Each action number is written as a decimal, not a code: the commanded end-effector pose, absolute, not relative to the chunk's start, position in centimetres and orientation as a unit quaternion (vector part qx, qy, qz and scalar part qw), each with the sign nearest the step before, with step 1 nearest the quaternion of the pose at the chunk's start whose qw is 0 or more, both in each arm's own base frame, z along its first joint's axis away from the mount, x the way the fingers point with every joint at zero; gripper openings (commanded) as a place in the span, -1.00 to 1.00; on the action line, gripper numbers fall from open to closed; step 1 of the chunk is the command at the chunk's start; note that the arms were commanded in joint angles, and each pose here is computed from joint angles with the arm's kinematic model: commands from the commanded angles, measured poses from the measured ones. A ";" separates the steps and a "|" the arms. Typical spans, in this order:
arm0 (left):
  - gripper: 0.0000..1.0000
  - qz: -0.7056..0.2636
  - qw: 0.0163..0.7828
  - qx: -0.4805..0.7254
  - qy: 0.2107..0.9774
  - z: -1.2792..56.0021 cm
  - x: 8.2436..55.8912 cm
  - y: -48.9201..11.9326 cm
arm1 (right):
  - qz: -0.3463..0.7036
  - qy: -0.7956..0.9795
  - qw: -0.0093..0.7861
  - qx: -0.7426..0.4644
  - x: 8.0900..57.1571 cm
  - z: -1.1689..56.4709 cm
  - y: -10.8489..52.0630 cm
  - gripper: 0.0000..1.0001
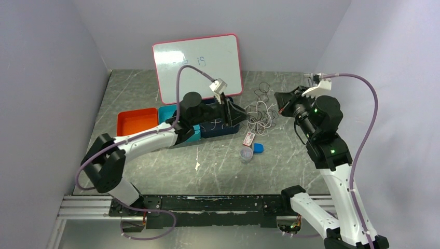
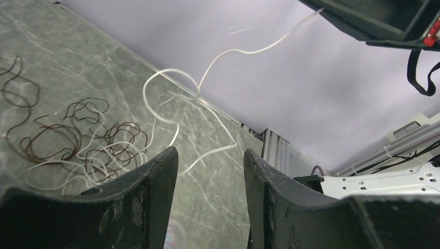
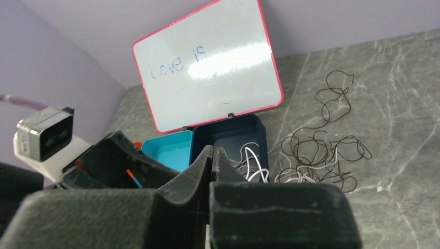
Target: Untangle the cables
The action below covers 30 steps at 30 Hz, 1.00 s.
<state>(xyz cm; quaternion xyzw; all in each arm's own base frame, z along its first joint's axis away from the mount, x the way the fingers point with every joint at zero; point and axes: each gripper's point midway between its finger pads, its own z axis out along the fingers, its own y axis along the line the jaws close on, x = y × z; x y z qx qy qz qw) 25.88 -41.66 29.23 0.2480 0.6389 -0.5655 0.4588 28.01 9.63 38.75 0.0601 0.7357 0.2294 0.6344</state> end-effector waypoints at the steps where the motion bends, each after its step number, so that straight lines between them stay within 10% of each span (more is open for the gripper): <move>1: 0.08 -0.592 0.459 0.278 0.602 31.5 25.3 -44.2 | 0.249 0.732 0.631 0.057 27.3 38.7 10.1 -1.00; 21: -0.04 -0.580 0.418 0.294 0.634 26.7 25.3 -46.6 | 0.263 0.729 0.629 0.058 26.6 39.1 10.4 -1.00; 30: -0.85 -0.561 0.441 0.293 0.636 28.2 25.7 -45.8 | 0.258 0.734 0.625 0.060 26.8 38.2 10.3 -1.00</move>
